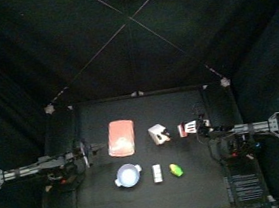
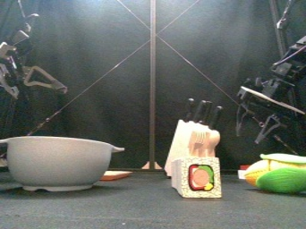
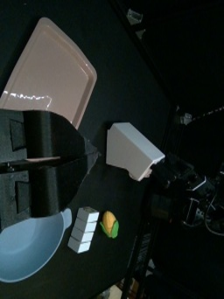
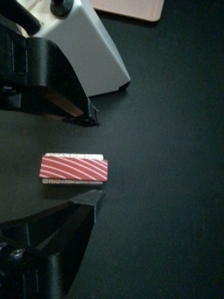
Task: Grab corn
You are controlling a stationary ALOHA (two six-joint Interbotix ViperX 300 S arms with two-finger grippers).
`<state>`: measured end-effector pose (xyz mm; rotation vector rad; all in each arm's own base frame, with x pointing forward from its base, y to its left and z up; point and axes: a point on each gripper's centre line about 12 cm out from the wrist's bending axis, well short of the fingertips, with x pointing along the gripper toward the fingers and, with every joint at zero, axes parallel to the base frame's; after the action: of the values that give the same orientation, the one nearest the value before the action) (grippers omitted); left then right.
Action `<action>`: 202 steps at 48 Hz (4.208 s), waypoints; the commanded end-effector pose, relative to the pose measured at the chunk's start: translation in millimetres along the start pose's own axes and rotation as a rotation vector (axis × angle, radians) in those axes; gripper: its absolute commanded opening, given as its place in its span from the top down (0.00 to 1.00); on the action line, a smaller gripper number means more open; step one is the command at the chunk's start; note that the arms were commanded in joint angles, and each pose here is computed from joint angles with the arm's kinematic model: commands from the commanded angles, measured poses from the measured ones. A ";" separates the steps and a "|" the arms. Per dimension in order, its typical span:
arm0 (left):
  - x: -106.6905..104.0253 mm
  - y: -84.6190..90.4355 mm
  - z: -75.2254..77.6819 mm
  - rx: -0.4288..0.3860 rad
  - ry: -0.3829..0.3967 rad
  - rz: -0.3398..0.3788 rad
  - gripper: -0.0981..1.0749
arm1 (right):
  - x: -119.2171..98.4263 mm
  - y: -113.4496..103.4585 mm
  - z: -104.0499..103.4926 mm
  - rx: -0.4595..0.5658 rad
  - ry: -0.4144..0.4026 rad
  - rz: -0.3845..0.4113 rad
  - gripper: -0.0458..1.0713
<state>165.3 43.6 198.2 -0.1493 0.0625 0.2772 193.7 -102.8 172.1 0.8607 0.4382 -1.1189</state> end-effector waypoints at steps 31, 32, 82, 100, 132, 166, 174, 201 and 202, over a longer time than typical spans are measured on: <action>1.3 -10.1 3.9 0.012 -0.010 -0.056 0.91 | 7.6 2.4 -15.1 -0.043 0.049 -0.014 0.13; 1.1 -10.0 3.3 0.014 -0.008 -0.056 0.91 | 8.4 2.8 -15.5 -0.050 0.047 -0.021 0.12; 2.7 -9.7 9.1 0.082 -0.025 -0.060 0.47 | -86.5 67.9 -29.1 -0.025 0.207 -0.005 0.12; 2.9 -9.3 9.8 0.080 -0.027 -0.057 0.45 | -100.9 82.9 -91.9 -0.446 0.367 0.319 0.12; 3.0 -10.1 10.4 0.079 -0.030 -0.061 0.45 | -66.0 93.9 -159.2 -0.505 0.535 0.397 0.12; 2.8 -9.2 9.3 0.080 -0.027 -0.057 0.45 | -42.6 98.5 -183.3 -0.573 0.546 0.327 0.12; 2.8 -9.2 9.2 0.080 -0.026 -0.057 0.45 | -35.3 98.6 -185.5 -0.586 0.540 0.307 0.12; 2.8 -7.6 9.6 0.081 -0.028 -0.048 0.45 | -28.2 98.3 -186.6 -0.585 0.539 0.284 0.21; 2.8 -7.7 9.6 0.083 -0.028 -0.048 0.45 | -27.6 98.4 -185.9 -0.583 0.538 0.283 0.23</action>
<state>168.1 37.7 201.1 -0.0729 0.0663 0.2274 285.0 76.3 105.8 0.6493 1.0260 -0.4536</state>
